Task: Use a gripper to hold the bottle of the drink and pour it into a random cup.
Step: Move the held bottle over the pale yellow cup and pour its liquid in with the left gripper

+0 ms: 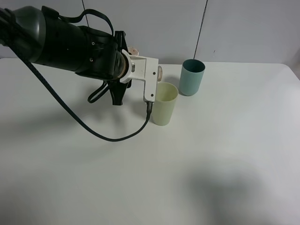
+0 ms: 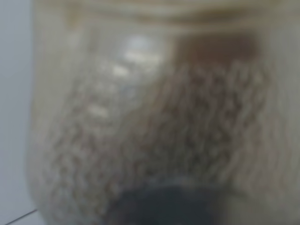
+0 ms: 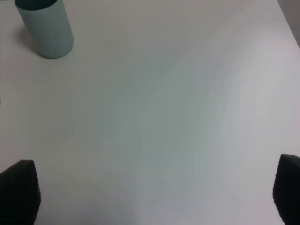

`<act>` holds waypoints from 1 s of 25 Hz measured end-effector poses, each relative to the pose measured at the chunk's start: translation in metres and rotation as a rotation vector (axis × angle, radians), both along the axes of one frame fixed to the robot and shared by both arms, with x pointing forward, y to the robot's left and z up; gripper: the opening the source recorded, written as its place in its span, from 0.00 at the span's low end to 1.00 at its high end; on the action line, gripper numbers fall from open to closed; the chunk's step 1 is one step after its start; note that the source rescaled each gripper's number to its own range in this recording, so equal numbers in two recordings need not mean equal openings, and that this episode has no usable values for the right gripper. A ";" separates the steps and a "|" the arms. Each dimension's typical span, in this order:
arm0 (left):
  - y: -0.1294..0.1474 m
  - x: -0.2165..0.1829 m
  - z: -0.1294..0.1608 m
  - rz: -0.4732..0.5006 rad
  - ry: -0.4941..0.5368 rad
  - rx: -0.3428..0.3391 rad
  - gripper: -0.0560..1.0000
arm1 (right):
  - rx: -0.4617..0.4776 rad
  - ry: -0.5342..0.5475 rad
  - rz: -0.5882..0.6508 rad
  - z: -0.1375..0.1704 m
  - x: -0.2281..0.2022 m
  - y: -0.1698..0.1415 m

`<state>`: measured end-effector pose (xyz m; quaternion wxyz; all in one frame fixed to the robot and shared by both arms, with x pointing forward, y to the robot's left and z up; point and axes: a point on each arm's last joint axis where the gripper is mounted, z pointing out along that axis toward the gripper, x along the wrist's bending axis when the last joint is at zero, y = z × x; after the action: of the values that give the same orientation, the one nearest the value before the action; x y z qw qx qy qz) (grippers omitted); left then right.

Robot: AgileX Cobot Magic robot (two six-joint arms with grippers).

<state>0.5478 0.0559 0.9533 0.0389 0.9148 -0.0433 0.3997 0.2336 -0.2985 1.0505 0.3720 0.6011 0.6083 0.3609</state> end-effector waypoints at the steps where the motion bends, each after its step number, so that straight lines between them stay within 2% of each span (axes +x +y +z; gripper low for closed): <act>1: 0.000 0.000 0.000 -0.002 -0.002 0.002 0.07 | 0.000 0.000 0.000 0.000 0.000 0.000; 10: 0.000 0.000 0.000 -0.011 -0.007 0.010 0.07 | 0.000 0.000 0.000 0.000 0.000 0.000; 19: 0.000 0.001 0.001 -0.083 -0.025 0.088 0.07 | 0.000 0.000 0.000 0.000 0.000 0.000; 25: 0.000 0.001 0.001 -0.094 -0.034 0.099 0.07 | 0.000 0.000 0.000 0.000 0.000 0.000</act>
<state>0.5490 0.0556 0.9546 0.0114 0.9055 -0.1069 0.4105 0.2336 -0.2985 1.0505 0.3720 0.6011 0.6083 0.3609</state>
